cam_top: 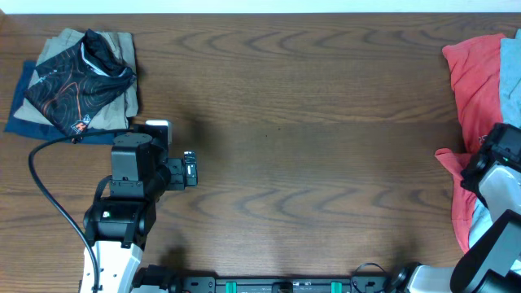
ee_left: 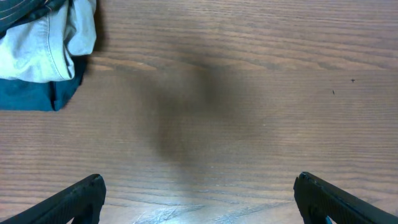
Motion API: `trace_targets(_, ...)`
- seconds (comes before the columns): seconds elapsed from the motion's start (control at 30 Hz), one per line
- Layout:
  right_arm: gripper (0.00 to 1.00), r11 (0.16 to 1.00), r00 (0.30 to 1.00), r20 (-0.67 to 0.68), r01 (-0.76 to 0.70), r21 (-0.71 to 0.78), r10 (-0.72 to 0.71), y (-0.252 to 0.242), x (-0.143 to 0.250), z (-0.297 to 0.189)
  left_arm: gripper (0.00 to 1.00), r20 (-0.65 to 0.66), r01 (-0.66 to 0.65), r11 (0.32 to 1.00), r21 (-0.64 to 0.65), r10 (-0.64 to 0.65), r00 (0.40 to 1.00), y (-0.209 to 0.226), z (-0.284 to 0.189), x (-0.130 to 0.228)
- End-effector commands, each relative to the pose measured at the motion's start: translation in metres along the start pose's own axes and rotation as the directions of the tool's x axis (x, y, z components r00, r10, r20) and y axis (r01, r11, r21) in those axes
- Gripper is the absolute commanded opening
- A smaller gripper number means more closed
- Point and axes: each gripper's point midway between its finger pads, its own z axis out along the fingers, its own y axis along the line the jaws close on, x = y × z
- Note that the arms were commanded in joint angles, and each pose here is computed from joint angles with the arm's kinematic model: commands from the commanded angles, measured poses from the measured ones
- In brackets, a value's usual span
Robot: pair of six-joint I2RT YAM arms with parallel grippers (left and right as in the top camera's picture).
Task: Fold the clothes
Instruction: 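Raise both arms and move the right gripper over the clothes pile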
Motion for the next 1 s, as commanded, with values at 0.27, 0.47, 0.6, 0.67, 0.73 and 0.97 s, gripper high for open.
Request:
trace_targets(0.27,0.34,0.997,0.998,-0.045,-0.055,-0.049,0.052,0.010,0.003,0.011,0.98,0.024,0.019,1.000,0.006,-0.019,1.000,-0.001,-0.003,-0.010)
trace_targets(0.47,0.48,0.970,0.998,-0.053,0.014,-0.244,-0.027,0.045,0.000,0.006,0.98,0.025,0.019,1.000,0.006,-0.019,1.000,-0.001,-0.003,-0.011)
trace_targets(0.6,0.48,0.968,0.998,-0.050,0.022,-0.248,-0.036,0.046,0.000,0.005,0.98,0.024,0.019,1.000,0.006,-0.019,1.000,-0.001,-0.003,-0.011)
trace_targets(0.67,0.46,0.971,0.998,-0.051,0.025,-0.237,-0.038,0.044,0.001,0.006,0.98,0.024,0.019,1.000,0.006,-0.019,1.000,-0.001,-0.003,-0.011)
trace_targets(0.73,0.44,0.979,0.998,-0.050,0.031,-0.202,-0.042,0.037,0.002,0.007,0.98,0.024,0.019,1.000,0.006,-0.019,1.000,-0.001,-0.003,-0.011)
trace_targets(0.97,0.43,0.993,0.998,-0.053,0.018,-0.113,-0.024,0.020,0.007,0.012,0.98,0.024,0.019,1.000,0.006,-0.019,1.000,-0.001,-0.003,-0.011)
